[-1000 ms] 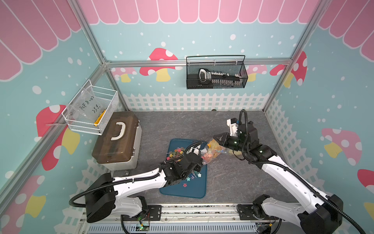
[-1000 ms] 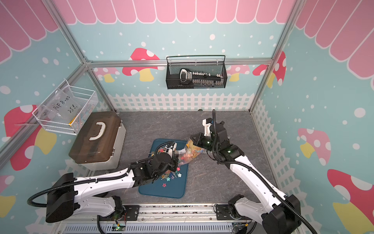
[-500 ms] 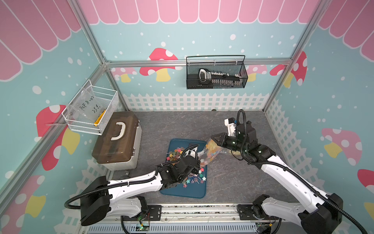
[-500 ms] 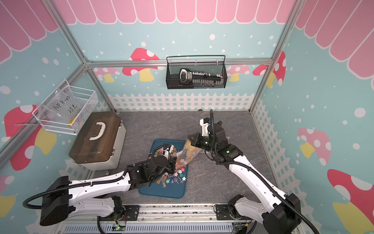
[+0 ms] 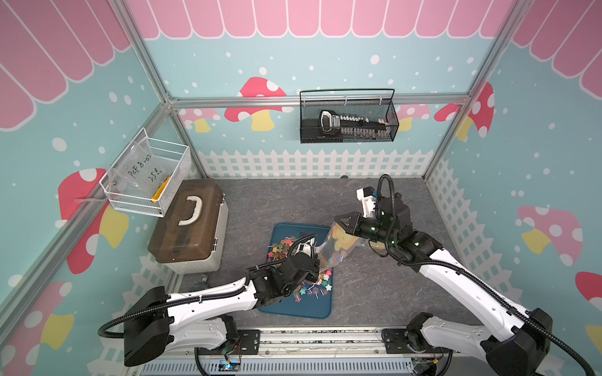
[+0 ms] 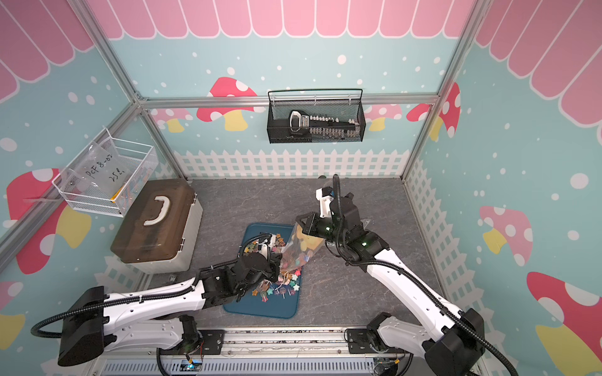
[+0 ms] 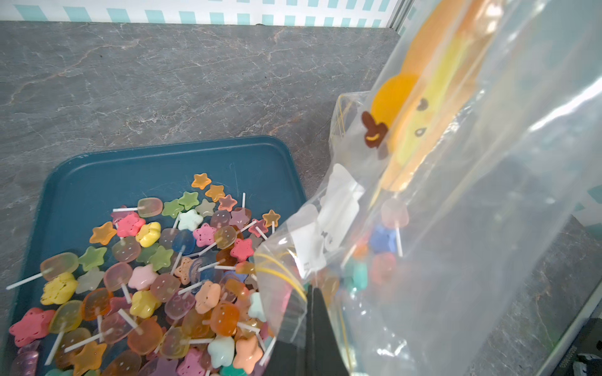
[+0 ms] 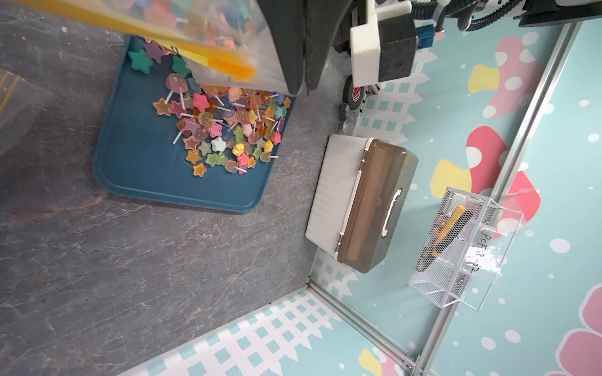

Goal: Pour candies out of the ziploc bag
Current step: 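Pour the candies out of the ziploc bag onto the tray, then place the ziploc bag at the center of the board.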

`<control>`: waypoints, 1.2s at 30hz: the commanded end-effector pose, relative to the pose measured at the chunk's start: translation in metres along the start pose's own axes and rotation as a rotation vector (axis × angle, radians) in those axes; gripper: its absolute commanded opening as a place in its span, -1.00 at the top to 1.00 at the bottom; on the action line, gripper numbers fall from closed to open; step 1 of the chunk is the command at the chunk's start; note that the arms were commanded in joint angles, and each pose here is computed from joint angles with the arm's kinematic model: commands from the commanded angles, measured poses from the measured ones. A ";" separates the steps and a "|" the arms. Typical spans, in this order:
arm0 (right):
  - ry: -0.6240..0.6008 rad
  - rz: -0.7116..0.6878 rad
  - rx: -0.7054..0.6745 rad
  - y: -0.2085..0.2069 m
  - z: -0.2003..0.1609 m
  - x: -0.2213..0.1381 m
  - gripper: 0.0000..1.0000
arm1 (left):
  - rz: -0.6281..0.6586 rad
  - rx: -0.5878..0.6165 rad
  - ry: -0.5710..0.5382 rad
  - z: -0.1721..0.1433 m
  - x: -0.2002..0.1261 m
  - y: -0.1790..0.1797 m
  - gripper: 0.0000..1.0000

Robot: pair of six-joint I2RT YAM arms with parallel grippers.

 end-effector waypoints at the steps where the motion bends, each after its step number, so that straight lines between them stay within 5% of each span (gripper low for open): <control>1: -0.055 0.040 -0.042 0.017 0.016 -0.002 1.00 | 0.026 -0.028 -0.005 -0.005 -0.003 0.007 1.00; 23: -0.071 0.012 -0.074 0.023 0.022 -0.001 1.00 | 0.030 -0.009 -0.070 0.010 -0.019 0.011 1.00; 36: -0.209 -0.322 -0.116 -0.022 0.017 -0.059 1.00 | -0.262 0.264 0.034 0.036 -0.020 -0.065 1.00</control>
Point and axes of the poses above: each gripper's point midway between its finger pads, its own x axis out along the fingers, its own y axis along the line the jaws close on, z = x × y, the point moved 5 cm from there along -x, back along the fingers, and after that the axes turned 11 degrees about -x, right-handed, at the moved point
